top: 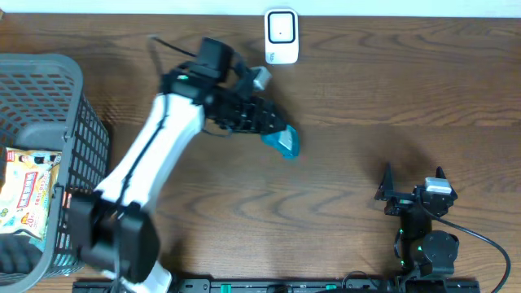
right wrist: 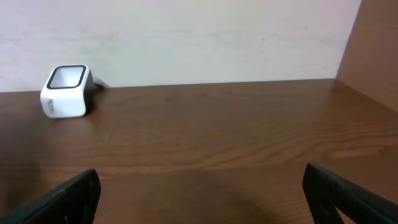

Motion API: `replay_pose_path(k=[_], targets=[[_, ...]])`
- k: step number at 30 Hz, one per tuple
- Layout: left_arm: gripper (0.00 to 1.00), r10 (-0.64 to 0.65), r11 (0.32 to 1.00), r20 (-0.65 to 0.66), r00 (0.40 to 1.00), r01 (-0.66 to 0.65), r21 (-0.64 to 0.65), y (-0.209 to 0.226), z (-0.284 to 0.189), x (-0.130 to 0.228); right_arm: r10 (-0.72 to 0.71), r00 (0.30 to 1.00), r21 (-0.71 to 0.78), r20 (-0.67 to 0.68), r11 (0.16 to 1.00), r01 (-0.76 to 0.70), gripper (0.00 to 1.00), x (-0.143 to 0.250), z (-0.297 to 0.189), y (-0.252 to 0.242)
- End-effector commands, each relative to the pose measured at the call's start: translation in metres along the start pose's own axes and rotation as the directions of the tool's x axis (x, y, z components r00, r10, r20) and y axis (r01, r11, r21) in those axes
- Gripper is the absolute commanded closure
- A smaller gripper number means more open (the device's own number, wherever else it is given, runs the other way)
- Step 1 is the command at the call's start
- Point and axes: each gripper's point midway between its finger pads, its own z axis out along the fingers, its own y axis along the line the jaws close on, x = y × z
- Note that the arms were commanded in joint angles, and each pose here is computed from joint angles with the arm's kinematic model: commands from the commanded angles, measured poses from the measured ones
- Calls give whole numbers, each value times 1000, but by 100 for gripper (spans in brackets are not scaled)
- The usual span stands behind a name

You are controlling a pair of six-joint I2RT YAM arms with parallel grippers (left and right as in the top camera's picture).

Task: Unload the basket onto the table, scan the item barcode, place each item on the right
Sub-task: 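Lift the teal bottle out and carry it toward the scanner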

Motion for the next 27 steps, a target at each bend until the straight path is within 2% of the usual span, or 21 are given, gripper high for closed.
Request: replay_pose_path(k=[1, 10, 21, 27], targets=[[80, 37, 998, -53, 998, -35, 53, -6, 28, 4, -14, 1000, 19, 1, 1000, 14, 1, 0, 0, -4], [80, 72, 996, -111, 991, -65, 68, 2, 81, 7, -14, 1000, 19, 1, 1000, 14, 1, 0, 0, -4], [80, 79, 996, -118, 990, -72, 57, 4, 84, 9, -14, 1000, 19, 1, 1000, 14, 1, 0, 0, -4], [80, 98, 995, -134, 986, -99, 2, 14, 83, 13, -14, 1000, 19, 1, 1000, 14, 1, 0, 0, -4]])
